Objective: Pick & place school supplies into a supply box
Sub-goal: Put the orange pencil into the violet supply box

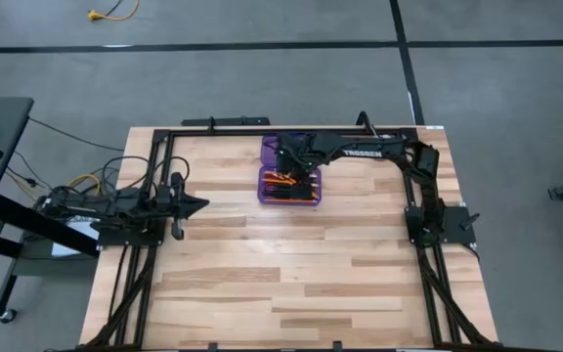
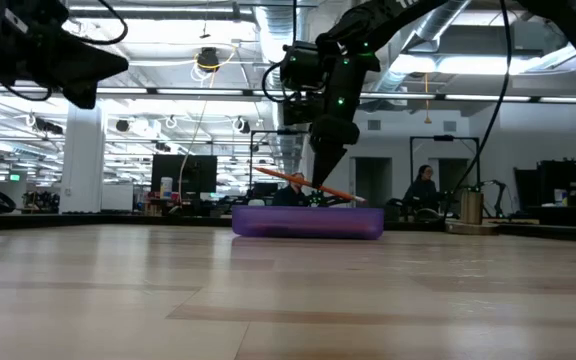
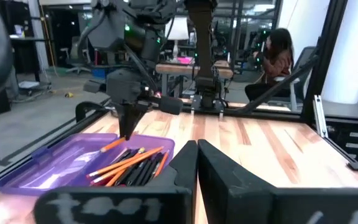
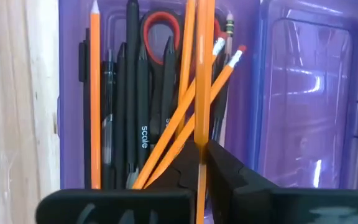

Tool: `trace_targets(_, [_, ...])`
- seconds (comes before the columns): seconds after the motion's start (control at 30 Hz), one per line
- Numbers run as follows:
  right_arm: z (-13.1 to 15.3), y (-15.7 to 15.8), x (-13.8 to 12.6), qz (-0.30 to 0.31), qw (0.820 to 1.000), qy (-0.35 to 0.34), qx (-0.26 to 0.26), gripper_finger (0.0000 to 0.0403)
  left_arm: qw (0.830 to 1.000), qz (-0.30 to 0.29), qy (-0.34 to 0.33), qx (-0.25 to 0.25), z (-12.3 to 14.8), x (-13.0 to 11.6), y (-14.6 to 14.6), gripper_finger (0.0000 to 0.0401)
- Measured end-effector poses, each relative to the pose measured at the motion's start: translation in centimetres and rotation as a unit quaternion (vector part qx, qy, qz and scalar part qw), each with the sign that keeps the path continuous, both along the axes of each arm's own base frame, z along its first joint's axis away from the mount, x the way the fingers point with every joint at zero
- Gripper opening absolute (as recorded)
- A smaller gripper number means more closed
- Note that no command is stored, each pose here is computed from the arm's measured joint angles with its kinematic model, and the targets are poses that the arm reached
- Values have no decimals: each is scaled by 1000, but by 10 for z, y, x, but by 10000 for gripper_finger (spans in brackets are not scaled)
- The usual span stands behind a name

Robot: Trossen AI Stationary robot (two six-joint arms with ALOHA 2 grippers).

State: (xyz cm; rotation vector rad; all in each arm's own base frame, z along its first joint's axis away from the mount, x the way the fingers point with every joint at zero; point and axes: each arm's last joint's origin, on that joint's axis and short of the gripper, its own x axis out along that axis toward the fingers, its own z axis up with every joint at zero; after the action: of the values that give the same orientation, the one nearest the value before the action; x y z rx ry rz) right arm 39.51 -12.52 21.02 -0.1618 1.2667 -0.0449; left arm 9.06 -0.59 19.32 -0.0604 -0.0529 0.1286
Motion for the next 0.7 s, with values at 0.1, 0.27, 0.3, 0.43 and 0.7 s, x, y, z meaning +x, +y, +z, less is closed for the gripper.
trace_targets(0.1, [0, 1, -1, -9, 1000, 3, 5, 8, 1000, 0, -1, -1, -4, 0, 0, 0])
trace_targets(0.27, [-2, 2, -2, -12, 1000, 9, 8, 41, 1000, 0, 0, -1, -4, 0, 0, 0])
trace_targets(0.3, [-2, 2, -2, -14, 1000, 8, 8, 50, 1000, 0, -1, -2, -4, 0, 0, 0])
trace_targets(0.43, [-2, 1, -1, -23, 1000, 4, 10, 82, 1000, 0, 2, -2, -5, 0, 0, 0])
trace_targets(0.7, [-1, 2, 1, -37, 999, -6, 14, 125, 1000, -9, 15, 1, -11, 2, -1, 0])
